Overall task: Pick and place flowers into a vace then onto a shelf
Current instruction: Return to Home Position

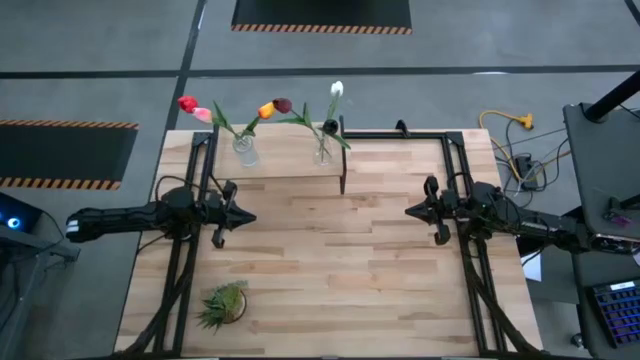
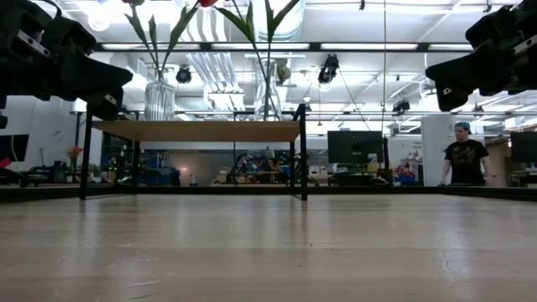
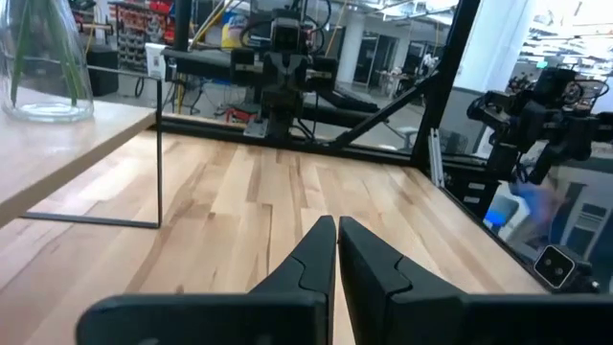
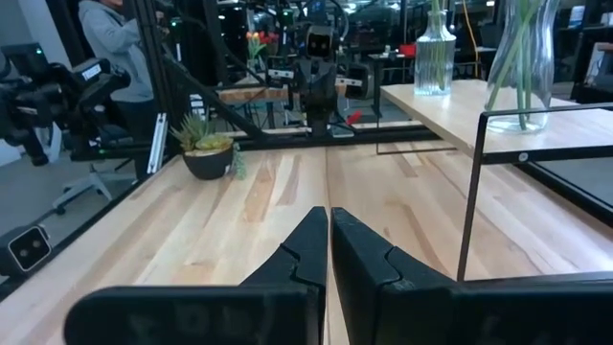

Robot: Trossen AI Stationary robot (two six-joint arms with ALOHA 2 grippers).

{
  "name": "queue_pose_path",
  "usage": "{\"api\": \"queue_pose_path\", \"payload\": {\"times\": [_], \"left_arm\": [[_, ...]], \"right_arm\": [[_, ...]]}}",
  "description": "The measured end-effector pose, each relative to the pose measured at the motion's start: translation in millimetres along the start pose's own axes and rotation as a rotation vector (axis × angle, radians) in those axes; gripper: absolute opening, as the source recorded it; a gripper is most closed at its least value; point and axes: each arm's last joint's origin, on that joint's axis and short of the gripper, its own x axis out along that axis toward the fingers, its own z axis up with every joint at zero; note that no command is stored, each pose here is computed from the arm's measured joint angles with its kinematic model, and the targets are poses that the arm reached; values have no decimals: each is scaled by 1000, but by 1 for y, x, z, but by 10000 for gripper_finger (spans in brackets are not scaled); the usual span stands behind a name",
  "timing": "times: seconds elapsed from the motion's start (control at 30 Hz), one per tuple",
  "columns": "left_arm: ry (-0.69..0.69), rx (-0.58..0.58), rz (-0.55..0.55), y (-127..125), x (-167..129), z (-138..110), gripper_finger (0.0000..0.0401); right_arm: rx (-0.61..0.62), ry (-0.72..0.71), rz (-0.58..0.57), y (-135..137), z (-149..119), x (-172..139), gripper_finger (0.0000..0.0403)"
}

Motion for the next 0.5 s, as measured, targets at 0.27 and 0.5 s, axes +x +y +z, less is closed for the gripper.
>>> {"api": "queue_pose_path", "payload": {"times": [0.27, 0.5], "left_arm": [[30, -6, 5, 1, 2, -3, 1], [44, -9, 8, 1, 3, -4, 1]], "right_arm": [[-1, 0, 0, 0, 0, 0, 11], [-1, 0, 0, 0, 0, 0, 11]]}}
